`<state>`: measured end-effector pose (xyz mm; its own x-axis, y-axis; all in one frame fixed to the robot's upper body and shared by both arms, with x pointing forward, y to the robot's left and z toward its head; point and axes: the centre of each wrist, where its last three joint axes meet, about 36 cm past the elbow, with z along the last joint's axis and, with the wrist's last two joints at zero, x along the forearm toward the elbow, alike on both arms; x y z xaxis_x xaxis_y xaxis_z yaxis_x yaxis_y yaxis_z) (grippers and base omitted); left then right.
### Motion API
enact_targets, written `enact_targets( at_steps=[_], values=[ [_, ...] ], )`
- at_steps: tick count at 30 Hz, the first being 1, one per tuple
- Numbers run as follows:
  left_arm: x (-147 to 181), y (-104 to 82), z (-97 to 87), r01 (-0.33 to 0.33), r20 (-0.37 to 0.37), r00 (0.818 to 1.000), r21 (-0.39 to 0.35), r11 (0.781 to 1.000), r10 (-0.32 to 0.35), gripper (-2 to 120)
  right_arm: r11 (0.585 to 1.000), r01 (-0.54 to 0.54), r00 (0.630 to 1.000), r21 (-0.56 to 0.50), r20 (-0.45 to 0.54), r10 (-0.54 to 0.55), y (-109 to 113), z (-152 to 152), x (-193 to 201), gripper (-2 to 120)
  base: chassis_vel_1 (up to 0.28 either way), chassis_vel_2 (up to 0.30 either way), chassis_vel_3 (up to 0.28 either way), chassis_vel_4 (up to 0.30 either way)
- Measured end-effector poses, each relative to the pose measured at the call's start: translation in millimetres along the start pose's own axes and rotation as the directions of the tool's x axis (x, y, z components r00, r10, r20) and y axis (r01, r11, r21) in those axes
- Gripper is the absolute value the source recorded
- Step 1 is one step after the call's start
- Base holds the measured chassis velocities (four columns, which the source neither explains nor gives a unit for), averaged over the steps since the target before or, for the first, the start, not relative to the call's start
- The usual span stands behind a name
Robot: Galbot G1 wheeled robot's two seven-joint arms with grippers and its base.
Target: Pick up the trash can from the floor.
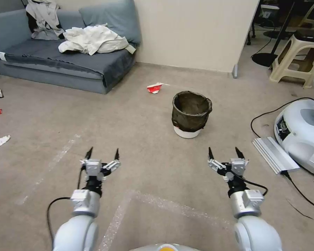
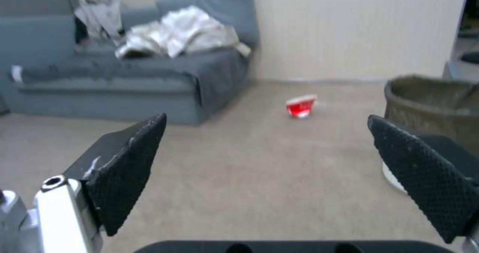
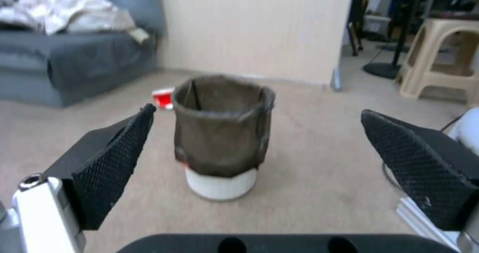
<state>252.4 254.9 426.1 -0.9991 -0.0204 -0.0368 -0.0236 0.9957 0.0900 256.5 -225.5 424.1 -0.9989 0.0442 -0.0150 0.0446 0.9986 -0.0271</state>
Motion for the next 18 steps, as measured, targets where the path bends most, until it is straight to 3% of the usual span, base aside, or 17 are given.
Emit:
enact_targets(
  at_steps=[9, 18],
  values=[
    [39.7, 14.7, -72.2, -0.01, 0.117, 0.993, -0.013, 1.0, 0.012, 100, 0.997, -0.058, 0.995, -0.046, 0.085, 0.062, -0.9, -69.9, 42.5, 100, 0.0, 0.0, 0.0, 0.0],
    [49.0, 19.4, -80.4, 0.007, 0.103, 0.995, -0.009, 1.0, -0.006, 100, 0.998, -0.041, 0.997, -0.055, 0.063, 0.045, -0.3, -77.4, 49.4, 100, 0.0, 0.0, 0.0, 0.0]
  ],
)
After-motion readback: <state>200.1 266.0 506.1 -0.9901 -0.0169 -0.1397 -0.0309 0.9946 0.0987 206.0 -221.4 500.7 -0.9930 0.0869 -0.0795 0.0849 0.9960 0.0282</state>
